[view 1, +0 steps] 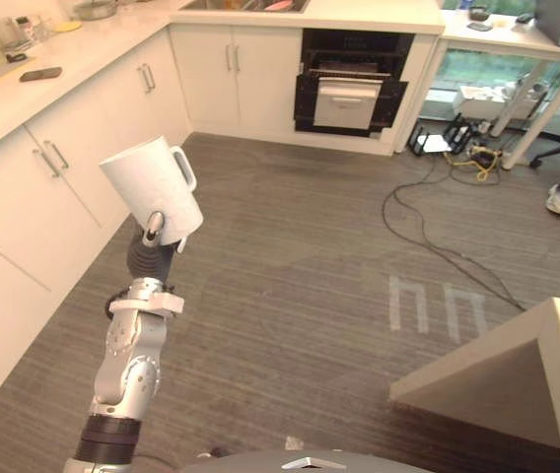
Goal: Walk over to the sink, pick up the cup, carry it to the dishwasher, place the cup inside the dishwasher, then close the dishwasher door
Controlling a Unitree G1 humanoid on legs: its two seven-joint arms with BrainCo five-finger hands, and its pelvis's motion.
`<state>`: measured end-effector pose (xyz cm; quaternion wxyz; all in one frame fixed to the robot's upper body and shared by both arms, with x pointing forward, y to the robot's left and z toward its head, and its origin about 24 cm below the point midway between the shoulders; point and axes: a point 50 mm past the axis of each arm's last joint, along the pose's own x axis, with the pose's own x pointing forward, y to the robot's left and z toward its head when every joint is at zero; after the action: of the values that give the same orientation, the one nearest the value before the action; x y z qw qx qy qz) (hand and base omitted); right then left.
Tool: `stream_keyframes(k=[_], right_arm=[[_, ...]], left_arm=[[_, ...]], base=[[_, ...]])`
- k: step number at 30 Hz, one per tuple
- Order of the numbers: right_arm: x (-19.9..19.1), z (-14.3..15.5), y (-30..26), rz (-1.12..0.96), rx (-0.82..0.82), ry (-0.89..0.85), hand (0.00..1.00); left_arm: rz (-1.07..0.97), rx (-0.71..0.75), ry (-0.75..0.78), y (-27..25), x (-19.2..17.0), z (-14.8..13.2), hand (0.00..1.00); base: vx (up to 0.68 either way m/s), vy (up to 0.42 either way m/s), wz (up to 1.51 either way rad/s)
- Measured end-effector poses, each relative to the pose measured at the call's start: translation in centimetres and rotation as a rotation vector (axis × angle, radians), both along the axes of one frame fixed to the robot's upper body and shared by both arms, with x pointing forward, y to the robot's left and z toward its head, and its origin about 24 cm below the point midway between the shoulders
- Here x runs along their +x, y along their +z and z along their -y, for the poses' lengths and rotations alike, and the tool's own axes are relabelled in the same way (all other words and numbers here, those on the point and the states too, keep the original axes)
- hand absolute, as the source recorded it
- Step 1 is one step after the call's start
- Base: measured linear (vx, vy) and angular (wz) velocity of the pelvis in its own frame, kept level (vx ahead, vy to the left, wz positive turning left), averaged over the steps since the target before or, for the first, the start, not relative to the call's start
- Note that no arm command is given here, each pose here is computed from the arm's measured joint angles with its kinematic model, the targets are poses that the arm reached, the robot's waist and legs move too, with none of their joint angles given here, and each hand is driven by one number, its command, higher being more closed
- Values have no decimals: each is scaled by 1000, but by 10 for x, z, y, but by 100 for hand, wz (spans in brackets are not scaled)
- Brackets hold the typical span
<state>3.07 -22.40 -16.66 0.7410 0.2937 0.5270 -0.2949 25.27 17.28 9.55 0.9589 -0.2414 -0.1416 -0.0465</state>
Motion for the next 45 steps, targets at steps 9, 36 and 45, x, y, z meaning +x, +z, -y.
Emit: stream_keyframes(k=[9,36,45], right_arm=[[25,-12,1,7,71,164,0],[-11,-13,-3,111,133,-142,0],[-40,-4,6,140,-11,-214,0]], left_arm=[[-52,167,67,-18,-1,-9,100],[-220,161,-2,-44,1,37,100],[-90,127,-214,-20,-2,84,100]], base=[[-39,-26,-3],[75,62,22],[552,-105,32]])
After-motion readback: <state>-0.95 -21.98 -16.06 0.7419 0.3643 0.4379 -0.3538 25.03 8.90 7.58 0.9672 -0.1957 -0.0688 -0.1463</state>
